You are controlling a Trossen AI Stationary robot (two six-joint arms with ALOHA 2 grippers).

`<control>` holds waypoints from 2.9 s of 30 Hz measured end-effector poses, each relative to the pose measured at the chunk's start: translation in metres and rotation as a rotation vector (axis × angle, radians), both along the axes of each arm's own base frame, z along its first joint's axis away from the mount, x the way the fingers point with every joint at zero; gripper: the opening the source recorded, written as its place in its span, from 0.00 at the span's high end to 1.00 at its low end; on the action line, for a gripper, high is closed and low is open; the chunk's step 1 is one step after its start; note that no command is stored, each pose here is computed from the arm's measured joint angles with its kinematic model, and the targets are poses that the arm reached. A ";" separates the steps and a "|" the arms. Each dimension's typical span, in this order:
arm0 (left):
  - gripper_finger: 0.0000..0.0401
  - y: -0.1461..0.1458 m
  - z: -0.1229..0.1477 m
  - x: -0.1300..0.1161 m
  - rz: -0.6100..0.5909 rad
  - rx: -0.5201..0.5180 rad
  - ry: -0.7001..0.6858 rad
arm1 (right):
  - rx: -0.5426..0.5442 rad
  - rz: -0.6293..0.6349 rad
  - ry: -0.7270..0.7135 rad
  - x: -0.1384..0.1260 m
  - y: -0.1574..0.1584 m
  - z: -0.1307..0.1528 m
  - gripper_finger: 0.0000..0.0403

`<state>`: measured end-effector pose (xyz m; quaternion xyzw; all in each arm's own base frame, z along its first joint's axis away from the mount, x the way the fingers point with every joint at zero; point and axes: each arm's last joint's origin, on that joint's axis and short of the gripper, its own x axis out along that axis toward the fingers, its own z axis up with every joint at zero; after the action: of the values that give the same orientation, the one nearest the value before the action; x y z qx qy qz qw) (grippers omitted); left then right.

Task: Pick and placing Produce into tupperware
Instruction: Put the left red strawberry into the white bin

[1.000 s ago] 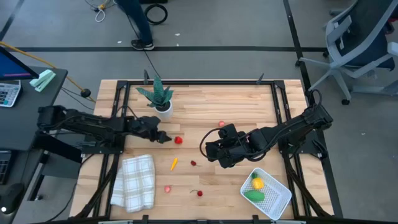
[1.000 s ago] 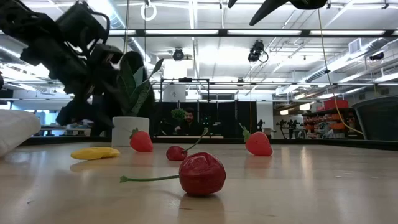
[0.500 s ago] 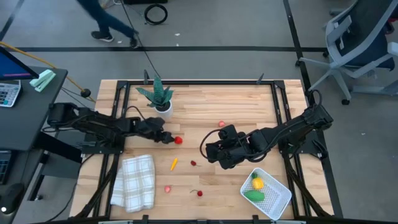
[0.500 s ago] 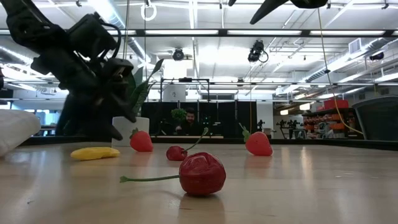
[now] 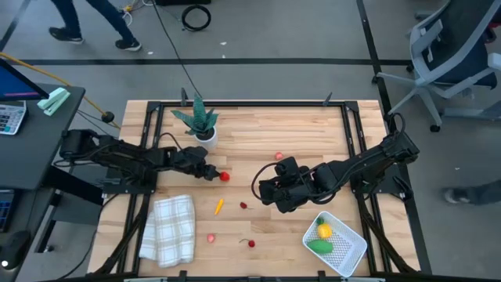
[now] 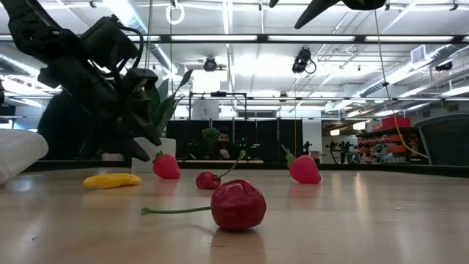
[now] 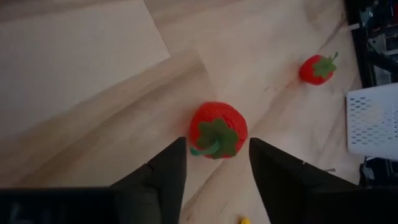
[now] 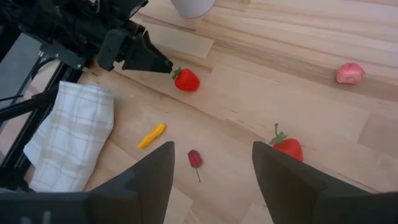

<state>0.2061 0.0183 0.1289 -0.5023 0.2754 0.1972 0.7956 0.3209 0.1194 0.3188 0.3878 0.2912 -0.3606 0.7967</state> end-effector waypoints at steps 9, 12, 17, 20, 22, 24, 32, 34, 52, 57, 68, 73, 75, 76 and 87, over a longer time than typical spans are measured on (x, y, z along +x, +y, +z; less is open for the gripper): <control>0.70 0.008 0.000 -0.001 0.014 -0.017 -0.002 | 0.000 0.000 0.000 0.000 0.000 0.000 0.44; 0.71 0.006 0.000 -0.001 -0.039 -0.026 -0.001 | 0.000 -0.001 0.000 0.000 0.000 0.000 0.44; 0.67 0.006 -0.001 -0.002 -0.048 -0.017 0.008 | 0.000 -0.001 0.000 0.000 0.000 0.000 0.44; 0.65 0.006 -0.001 -0.002 -0.051 -0.015 0.008 | 0.000 -0.001 0.000 0.000 0.000 0.000 0.44; 0.64 0.006 -0.001 -0.002 -0.060 -0.003 0.009 | 0.002 -0.003 -0.001 0.000 0.000 0.000 0.44; 0.64 0.006 -0.001 -0.002 -0.065 0.002 0.009 | 0.002 -0.003 -0.001 0.000 0.000 0.000 0.44; 0.73 0.006 -0.001 -0.002 -0.082 0.003 0.009 | 0.002 -0.003 -0.002 0.000 0.000 0.000 0.44; 0.75 0.005 -0.001 -0.002 -0.084 0.002 0.009 | 0.003 -0.003 -0.002 0.000 0.000 0.000 0.44; 0.98 0.005 0.003 0.002 -0.146 0.080 -0.049 | 0.002 -0.003 -0.002 0.000 0.000 0.000 0.44; 0.98 -0.004 0.021 0.013 -0.196 0.034 -0.263 | 0.001 -0.005 0.001 0.000 0.000 0.000 0.44; 0.99 -0.064 0.096 0.054 -0.506 0.053 -0.363 | -0.063 -0.024 0.186 -0.017 -0.007 -0.007 0.44; 0.99 -0.086 0.141 0.068 -0.611 0.170 -0.280 | -0.105 -0.042 0.437 -0.039 -0.015 -0.011 0.44; 0.99 -0.090 0.160 0.077 -0.627 0.210 -0.281 | -0.110 -0.045 0.541 -0.049 -0.018 -0.011 0.44; 0.99 -0.092 0.170 0.081 -0.626 0.225 -0.289 | -0.098 -0.036 0.563 -0.050 -0.018 -0.011 0.44; 0.99 -0.141 0.197 0.166 -0.595 0.294 -0.304 | -0.160 0.184 0.487 -0.091 -0.033 0.028 0.44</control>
<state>0.3717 -0.1225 0.3263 -0.3038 0.2567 -0.0823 0.9138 0.2299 0.0869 0.3468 0.1971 0.4789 -0.3912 0.7607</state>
